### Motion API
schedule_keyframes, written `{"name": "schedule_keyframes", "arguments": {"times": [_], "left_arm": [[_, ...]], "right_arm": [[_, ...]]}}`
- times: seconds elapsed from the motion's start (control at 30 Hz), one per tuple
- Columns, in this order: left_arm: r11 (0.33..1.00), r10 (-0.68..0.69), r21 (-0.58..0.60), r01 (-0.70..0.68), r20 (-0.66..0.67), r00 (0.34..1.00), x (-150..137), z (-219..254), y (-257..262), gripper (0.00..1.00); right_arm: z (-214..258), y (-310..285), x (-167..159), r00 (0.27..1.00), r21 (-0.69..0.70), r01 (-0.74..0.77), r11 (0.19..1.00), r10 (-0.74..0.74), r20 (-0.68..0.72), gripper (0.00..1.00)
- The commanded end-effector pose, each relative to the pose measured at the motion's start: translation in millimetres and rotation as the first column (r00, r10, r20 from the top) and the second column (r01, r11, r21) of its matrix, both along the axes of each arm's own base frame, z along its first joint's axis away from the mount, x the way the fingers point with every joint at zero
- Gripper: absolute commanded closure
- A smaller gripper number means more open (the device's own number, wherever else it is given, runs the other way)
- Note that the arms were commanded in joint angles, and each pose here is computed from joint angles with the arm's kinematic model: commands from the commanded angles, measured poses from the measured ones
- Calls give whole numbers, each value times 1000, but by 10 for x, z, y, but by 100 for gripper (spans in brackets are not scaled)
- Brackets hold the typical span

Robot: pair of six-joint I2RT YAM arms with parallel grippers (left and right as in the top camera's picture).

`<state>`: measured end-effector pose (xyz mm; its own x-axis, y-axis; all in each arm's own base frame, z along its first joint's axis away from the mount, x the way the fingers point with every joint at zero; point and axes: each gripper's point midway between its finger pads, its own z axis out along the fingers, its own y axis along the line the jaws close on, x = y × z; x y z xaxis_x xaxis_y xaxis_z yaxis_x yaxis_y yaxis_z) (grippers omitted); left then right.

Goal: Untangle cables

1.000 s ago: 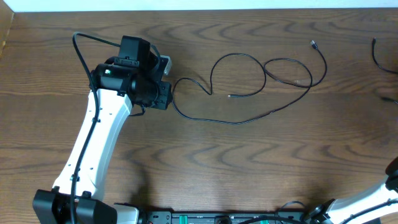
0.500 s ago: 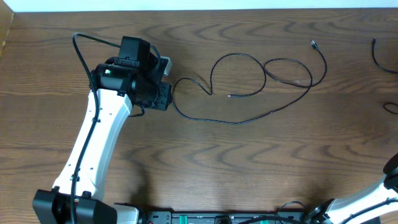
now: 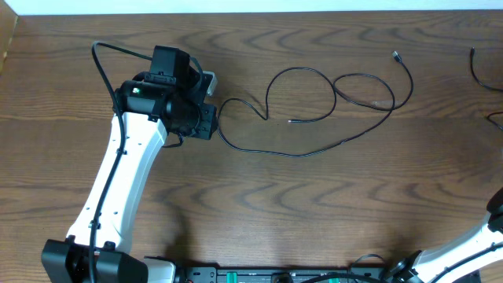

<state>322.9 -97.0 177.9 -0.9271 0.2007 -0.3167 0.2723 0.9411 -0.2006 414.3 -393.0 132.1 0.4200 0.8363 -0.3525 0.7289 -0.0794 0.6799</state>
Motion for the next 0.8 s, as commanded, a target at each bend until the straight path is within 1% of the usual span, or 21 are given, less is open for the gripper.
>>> {"name": "schedule_keyframes", "arguments": {"times": [0.0,0.1,0.2,0.27,0.37,0.43,0.53,0.63,0.77], "left_arm": [[1000,11,0,-11,-15,1000,-14,-29,11,63],[1000,11,0,-11,-15,1000,-14,-29,11,63],[1000,11,0,-11,-15,1000,-14,-29,11,63],[1000,11,0,-11,-15,1000,-14,-29,11,63],[1000,11,0,-11,-16,1000,-15,-29,11,63],[1000,11,0,-11,-16,1000,-15,-29,11,63],[1000,11,0,-11,-16,1000,-15,-29,11,63],[1000,11,0,-11,-15,1000,-14,-29,11,63],[1000,11,0,-11,-15,1000,-14,-29,11,63]], "right_arm": [[-320,70,-30,998,67,32,997,-29,-58,1],[-709,141,-222,982,127,71,989,-47,-185,1],[-1145,299,-395,954,220,88,972,-19,-298,1],[-1401,434,-470,935,281,67,957,39,-354,1],[-1645,587,-507,915,351,15,936,128,-382,1],[-1680,639,-496,913,373,-11,928,162,-376,1],[-1625,640,-464,915,369,-34,929,178,-362,1],[-1502,640,-417,919,358,-67,931,197,-340,1],[-1210,585,-353,924,301,-119,946,216,-315,1]]}}
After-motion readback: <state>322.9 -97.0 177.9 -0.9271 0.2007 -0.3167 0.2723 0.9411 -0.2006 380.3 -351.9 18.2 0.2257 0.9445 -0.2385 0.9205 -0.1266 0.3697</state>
